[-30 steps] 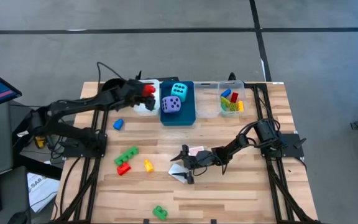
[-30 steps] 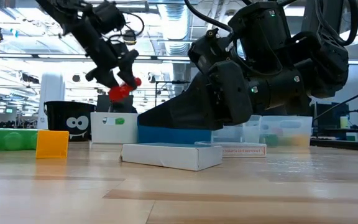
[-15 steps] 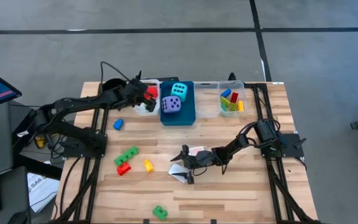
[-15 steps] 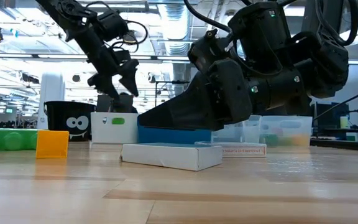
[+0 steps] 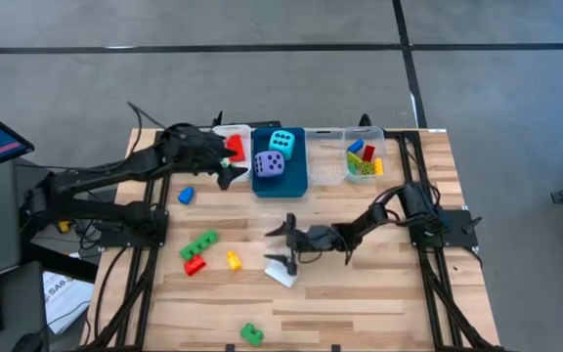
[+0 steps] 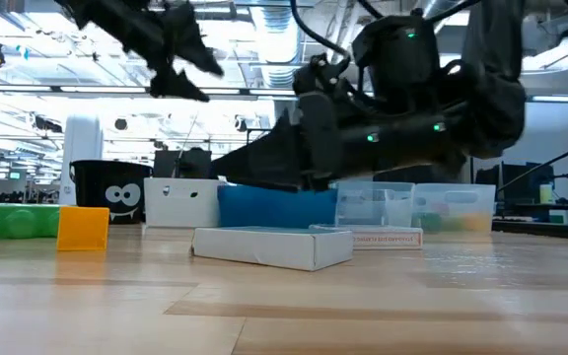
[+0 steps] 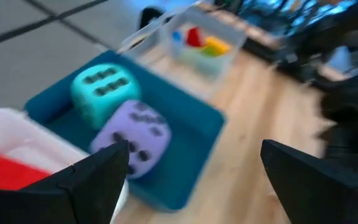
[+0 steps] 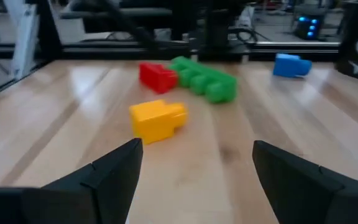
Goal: Pick & Place Toys
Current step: Put the top large green game piece into the white bin
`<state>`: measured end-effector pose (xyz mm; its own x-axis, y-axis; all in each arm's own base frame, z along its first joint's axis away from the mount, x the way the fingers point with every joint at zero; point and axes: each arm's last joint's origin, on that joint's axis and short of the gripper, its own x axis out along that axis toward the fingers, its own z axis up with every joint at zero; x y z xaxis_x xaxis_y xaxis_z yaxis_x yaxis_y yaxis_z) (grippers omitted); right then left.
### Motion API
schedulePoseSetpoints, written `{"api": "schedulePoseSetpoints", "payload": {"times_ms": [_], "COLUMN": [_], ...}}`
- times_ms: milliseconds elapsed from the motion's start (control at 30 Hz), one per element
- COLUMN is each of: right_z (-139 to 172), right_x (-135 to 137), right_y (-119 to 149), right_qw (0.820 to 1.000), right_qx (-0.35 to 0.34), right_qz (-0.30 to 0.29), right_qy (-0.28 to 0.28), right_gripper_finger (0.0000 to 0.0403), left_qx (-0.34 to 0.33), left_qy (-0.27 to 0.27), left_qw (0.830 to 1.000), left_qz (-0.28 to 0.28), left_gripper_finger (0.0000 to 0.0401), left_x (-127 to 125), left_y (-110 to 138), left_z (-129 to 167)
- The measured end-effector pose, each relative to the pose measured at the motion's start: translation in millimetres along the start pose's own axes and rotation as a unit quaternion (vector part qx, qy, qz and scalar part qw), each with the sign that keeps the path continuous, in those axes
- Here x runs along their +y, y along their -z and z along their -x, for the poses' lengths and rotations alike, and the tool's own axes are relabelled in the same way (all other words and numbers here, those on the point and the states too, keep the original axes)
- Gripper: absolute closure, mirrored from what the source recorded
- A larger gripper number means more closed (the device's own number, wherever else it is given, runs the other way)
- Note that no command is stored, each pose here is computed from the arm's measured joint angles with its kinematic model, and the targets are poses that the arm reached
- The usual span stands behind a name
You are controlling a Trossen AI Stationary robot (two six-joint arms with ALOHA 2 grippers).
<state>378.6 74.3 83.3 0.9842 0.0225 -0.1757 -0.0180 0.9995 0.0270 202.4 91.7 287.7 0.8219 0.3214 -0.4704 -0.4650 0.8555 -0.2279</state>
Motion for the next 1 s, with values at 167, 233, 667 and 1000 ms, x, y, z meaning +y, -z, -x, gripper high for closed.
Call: {"api": "schedulePoseSetpoints", "payload": {"times_ms": [167, 233, 667, 1000], "right_z": [-10.1, -14.0, -41.1, -33.7], "right_x": [-18.0, -22.2, 5.1, 43.8], "right_y": [-10.9, -15.4, -35.4, -63.9], "right_qw": [0.999, 0.999, 0.993, 0.986], "right_qx": [-0.018, -0.025, 0.080, 0.124], "right_qz": [-0.030, -0.026, 0.081, 0.112], "right_qy": [-0.013, -0.019, -0.017, 0.006], "right_gripper_finger": [0.0104, 0.0104, 0.0104, 0.0104], "left_qx": [-0.032, -0.036, 0.062, 0.196], "left_qy": [0.059, 0.083, 0.107, 0.004], "left_qw": [0.998, 0.996, 0.991, 0.980], "left_qz": [-0.019, -0.020, -0.054, -0.037], "left_gripper_finger": [0.0043, 0.0042, 0.0042, 0.0046], "left_x": [-24.7, -33.7, -80.9, -74.0], "left_y": [-1.0, 0.4, 37.7, 70.7], "left_z": [24.7, 31.3, 41.7, 52.9]}}
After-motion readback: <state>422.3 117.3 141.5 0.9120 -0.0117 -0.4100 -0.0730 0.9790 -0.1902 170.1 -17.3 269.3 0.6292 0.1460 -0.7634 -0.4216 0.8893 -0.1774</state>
